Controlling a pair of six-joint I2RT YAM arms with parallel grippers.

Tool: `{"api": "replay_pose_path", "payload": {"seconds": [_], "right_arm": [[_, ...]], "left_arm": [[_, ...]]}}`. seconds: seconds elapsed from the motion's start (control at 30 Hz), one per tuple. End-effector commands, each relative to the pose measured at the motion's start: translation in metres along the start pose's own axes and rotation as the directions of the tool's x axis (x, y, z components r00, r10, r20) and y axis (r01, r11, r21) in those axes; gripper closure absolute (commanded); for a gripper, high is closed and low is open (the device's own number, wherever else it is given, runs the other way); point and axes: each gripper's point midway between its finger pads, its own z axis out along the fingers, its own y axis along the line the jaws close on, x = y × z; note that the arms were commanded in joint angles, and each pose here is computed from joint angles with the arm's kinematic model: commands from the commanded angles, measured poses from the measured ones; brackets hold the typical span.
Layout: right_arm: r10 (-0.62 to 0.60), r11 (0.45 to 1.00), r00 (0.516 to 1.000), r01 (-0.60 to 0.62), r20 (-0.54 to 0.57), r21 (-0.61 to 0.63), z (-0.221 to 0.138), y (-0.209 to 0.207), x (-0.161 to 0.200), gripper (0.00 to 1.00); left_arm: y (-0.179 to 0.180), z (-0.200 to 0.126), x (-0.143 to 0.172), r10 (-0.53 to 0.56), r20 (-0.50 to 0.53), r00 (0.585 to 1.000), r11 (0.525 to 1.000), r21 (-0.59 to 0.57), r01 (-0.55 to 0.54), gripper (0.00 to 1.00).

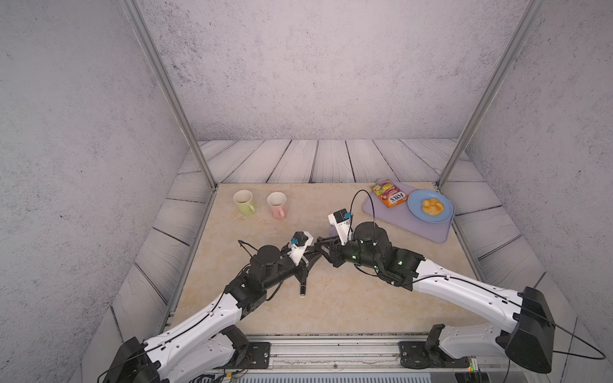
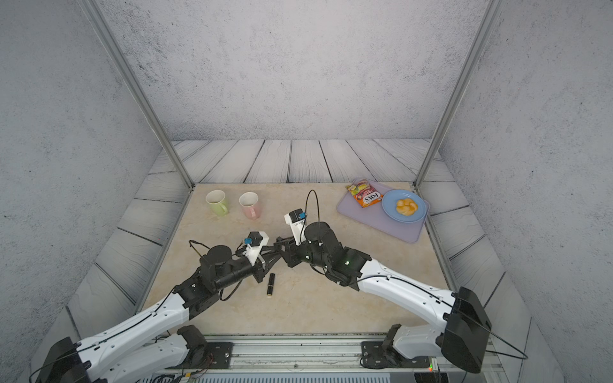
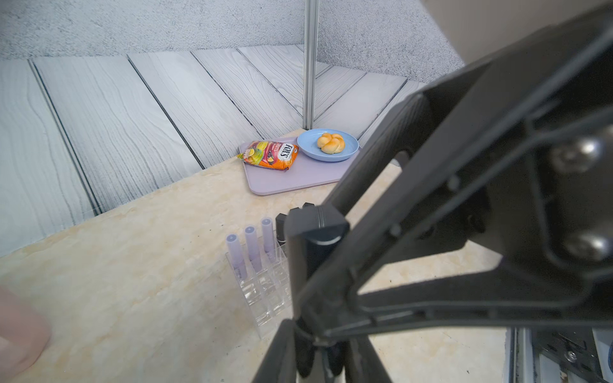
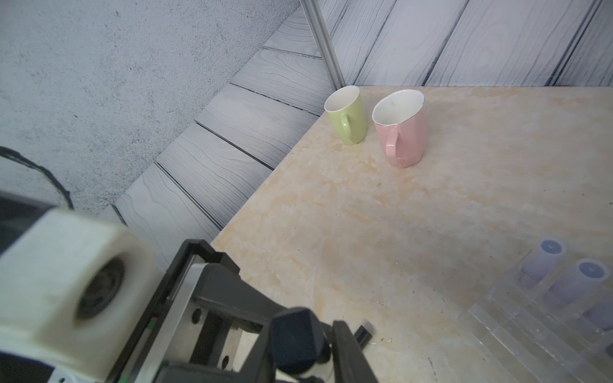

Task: Arrange the lipsticks in the organizer
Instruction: Pick up the lipstick at the center of the board, then place the lipstick in the storage box.

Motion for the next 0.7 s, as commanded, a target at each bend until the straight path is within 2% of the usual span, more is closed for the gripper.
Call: {"api": "replay_pose_path", "payload": {"seconds": [0.0, 0.07, 0.13, 0.17, 0.2, 0.23, 0.27, 0.33, 0.4, 0.47, 0.6, 0.67], "right_arm": [[-0.007, 1.0, 0.998, 0.006, 0.068, 0.017, 0.002, 0.0, -0.02, 0.74], [0.003, 1.0, 0.998, -0.004, 0.063, 0.025, 0.004, -0.003, -0.017, 0.8], [0.006, 0.999, 0.998, -0.01, 0.068, 0.047, 0.004, -0.008, -0.016, 0.84], [0.005, 0.998, 0.997, -0.011, 0.078, 0.066, 0.003, -0.012, -0.017, 0.86], [0.001, 0.994, 0.995, -0.011, 0.1, 0.106, -0.001, -0.018, -0.02, 0.88], [-0.019, 0.989, 0.992, 0.0, 0.126, 0.147, -0.005, -0.025, -0.024, 0.88], [-0.044, 0.979, 0.987, 0.013, 0.153, 0.202, -0.011, -0.034, -0.03, 0.89], [-0.107, 0.942, 0.975, 0.037, 0.195, 0.335, -0.024, -0.059, -0.04, 0.92], [-0.168, 0.878, 0.965, 0.054, 0.201, 0.476, -0.032, -0.09, -0.041, 0.94], [-0.228, 0.821, 0.954, 0.081, 0.194, 0.565, -0.03, -0.112, -0.036, 0.96], [-0.279, 0.775, 0.947, 0.125, 0.158, 0.62, -0.002, -0.132, -0.022, 0.97], [-0.288, 0.758, 0.944, 0.124, 0.158, 0.641, 0.013, -0.143, -0.014, 0.98]], "left_arm": [[-0.009, 0.002, -0.018, 0.015, 0.047, 0.999, 0.999, 0.035, -0.016, 0.96], [-0.007, 0.002, -0.019, 0.005, 0.05, 0.999, 1.0, 0.023, -0.006, 0.96], [-0.001, 0.001, -0.022, -0.018, 0.054, 0.998, 1.0, -0.012, 0.018, 0.89], [0.004, 0.0, -0.023, -0.04, 0.053, 0.998, 0.998, -0.041, 0.042, 0.8], [0.015, -0.002, -0.025, -0.083, 0.055, 0.995, 0.991, -0.101, 0.088, 0.59], [0.022, -0.005, -0.027, -0.105, 0.054, 0.993, 0.983, -0.144, 0.111, 0.44], [0.027, -0.009, -0.027, -0.116, 0.038, 0.992, 0.976, -0.178, 0.121, 0.33], [0.038, -0.018, -0.023, -0.128, -0.004, 0.992, 0.96, -0.252, 0.123, 0.22], [0.056, -0.03, -0.013, -0.154, -0.043, 0.987, 0.926, -0.355, 0.13, 0.16], [0.08, -0.045, 0.0, -0.236, -0.062, 0.97, 0.863, -0.472, 0.179, 0.11], [0.113, -0.064, 0.026, -0.448, -0.049, 0.893, 0.753, -0.558, 0.348, 0.12], [0.121, -0.066, 0.033, -0.474, -0.054, 0.879, 0.732, -0.579, 0.359, 0.13]]}}
